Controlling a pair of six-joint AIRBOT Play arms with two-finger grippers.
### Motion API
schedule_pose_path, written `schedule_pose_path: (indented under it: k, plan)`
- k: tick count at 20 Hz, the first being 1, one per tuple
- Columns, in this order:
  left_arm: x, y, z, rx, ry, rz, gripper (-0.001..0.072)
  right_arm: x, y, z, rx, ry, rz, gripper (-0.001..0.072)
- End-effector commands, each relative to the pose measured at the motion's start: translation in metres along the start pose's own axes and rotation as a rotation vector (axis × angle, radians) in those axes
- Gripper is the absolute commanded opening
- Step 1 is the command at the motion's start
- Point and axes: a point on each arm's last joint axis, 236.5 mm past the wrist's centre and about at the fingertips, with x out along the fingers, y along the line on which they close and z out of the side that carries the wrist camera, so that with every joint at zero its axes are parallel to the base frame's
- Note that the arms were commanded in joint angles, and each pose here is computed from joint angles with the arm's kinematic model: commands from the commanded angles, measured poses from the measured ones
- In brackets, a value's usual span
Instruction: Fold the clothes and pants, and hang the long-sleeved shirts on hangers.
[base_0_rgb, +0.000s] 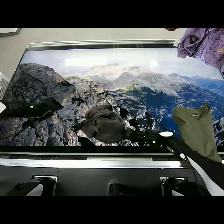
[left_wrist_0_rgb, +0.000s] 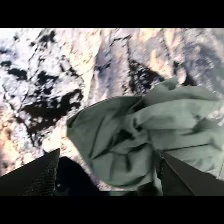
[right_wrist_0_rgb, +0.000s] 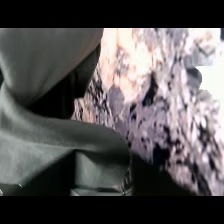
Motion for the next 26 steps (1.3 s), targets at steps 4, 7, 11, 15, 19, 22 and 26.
schedule_pose_path:
  k: [4,7,11,15,19,22,26]
  plan:
    - [0.045,0.021,-0.022,0.002,0.093,-0.039,0.072,-0.002,0.019,0.018,-0.041,-0.05,0.047,0.0031]
    - [0.08,0.025,-0.042,0.017,0.156,-0.077,0.0706,-0.013,0.026,0.013,-0.075,-0.036,0.027,0.0031]
    - [0.126,0.032,-0.064,0.073,0.243,-0.054,0.0706,-0.022,0.023,0.002,-0.076,0.005,-0.02,0.0031]
    - [0.152,0.04,-0.085,0.067,0.324,-0.029,0.0589,-0.028,0.031,0.004,-0.078,-0.011,-0.011,0.0032]
    - [0.163,0.042,-0.081,0.058,0.305,-0.026,0.0589,-0.033,0.04,0.006,-0.08,-0.023,0.005,0.0032]
    - [0.167,0.037,-0.075,0.023,0.277,-0.045,0.0495,-0.038,0.048,0.008,-0.096,-0.041,0.019,0.0032]
    - [0.17,0.025,-0.078,0.01,0.292,-0.107,0.0018,-0.049,0.056,0.008,-0.138,-0.057,0.013,0.0032]
